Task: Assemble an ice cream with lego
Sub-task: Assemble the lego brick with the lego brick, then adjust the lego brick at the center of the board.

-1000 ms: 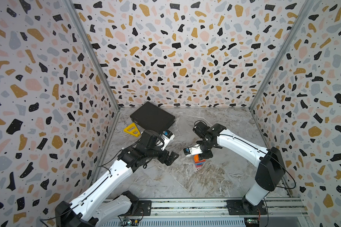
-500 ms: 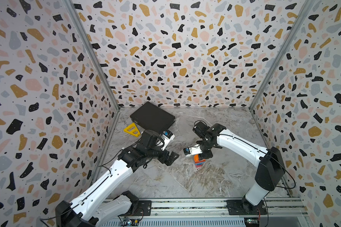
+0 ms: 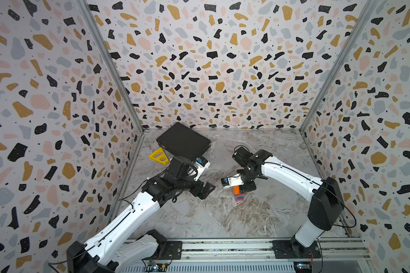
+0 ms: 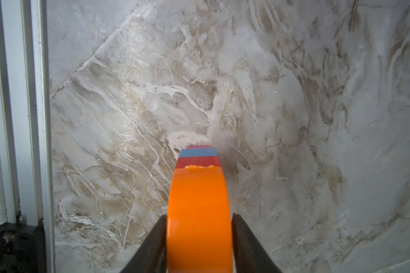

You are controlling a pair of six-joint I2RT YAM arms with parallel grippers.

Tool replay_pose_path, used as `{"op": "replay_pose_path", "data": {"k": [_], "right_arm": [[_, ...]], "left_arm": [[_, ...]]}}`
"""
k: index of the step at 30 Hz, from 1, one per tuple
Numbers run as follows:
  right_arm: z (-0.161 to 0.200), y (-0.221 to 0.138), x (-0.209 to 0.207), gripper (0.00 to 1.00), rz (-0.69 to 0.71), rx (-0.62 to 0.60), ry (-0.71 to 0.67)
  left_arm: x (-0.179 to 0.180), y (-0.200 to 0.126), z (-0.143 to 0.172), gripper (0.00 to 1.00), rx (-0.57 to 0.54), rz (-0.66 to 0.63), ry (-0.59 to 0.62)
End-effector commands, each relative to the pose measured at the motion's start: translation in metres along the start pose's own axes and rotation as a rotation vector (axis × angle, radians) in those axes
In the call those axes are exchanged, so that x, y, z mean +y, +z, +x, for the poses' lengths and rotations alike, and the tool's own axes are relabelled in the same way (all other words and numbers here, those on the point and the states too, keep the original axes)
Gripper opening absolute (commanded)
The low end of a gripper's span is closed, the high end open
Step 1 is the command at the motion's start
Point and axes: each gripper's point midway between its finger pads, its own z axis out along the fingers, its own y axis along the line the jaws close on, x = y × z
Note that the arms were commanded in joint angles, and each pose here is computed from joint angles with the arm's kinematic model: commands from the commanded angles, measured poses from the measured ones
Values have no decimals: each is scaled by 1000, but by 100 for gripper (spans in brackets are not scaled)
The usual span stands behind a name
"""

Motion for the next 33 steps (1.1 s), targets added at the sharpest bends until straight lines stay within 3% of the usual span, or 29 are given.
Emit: {"op": "replay_pose_path", "data": {"k": [1,11,13,18,23,29,33], "right_arm": [[-8,-28,0,48,60,-53,5],[-16,-89,-2,55,223,-150,117],[-14,-97,1,65,254,-172,188],[4,-106,1,63,446,-235,455],[18,-99,26,62,560,-399,743],[27,-81,40,62,720,-615,950],[20,-47,47,63,721,-685,1000]], "left_arm": [[1,-2,-6,99,-26,0,13],[-2,-11,-11,99,-58,-5,21],[-1,-14,-13,99,-70,-10,23],[0,-20,-18,100,-99,-34,33],[4,-23,-17,100,-105,-62,37],[5,-22,-17,100,-107,-67,40],[8,-22,-17,100,-109,-79,42]]}}
